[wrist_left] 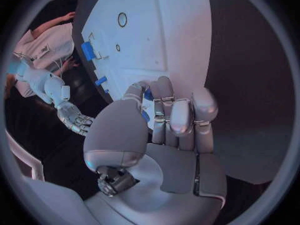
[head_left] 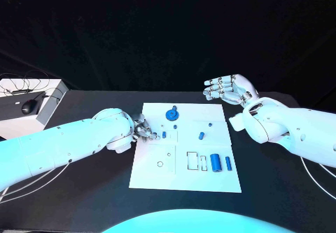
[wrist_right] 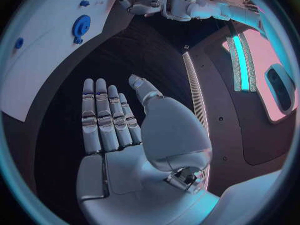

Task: Assemble the parts on the task board

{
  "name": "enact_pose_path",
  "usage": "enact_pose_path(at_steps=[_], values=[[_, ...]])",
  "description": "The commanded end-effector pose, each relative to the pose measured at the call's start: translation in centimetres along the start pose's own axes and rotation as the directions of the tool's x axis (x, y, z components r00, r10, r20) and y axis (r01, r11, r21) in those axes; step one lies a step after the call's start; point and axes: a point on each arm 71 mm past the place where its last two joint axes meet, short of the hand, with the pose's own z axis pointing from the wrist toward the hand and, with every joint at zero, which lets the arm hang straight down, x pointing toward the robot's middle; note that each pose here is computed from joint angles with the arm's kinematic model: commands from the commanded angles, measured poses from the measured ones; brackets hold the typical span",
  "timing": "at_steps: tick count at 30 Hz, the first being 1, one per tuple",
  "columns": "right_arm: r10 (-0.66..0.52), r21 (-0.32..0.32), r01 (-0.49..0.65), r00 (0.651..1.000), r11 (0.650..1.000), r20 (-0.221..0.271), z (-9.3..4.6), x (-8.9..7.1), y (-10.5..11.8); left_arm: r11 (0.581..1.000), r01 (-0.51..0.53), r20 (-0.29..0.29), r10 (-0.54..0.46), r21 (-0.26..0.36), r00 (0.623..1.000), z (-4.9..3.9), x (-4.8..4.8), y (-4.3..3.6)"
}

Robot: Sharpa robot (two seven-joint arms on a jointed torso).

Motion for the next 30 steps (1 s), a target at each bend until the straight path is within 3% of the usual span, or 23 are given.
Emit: enact_pose_path(at_steps=[1,15,30], values=[[0.004,-0.003,-0.004,1.000,1.000,-0.007,0.0,0.1,0.1,0.999,-0.032,-0.041,0.030,-0.029,0.999,0.08,0.67,0.52],[0.003,-0.003,-0.004,1.000,1.000,-0.007,0.0,0.1,0.0,1.000,-0.017,-0.056,0.017,0.003,0.998,-0.49,0.72,0.28],[0.003,-0.001,-0.003,1.000,1.000,-0.007,0.0,0.0,0.0,1.000,0.013,-0.056,-0.012,0.028,0.998,-1.76,-0.03,0.97]])
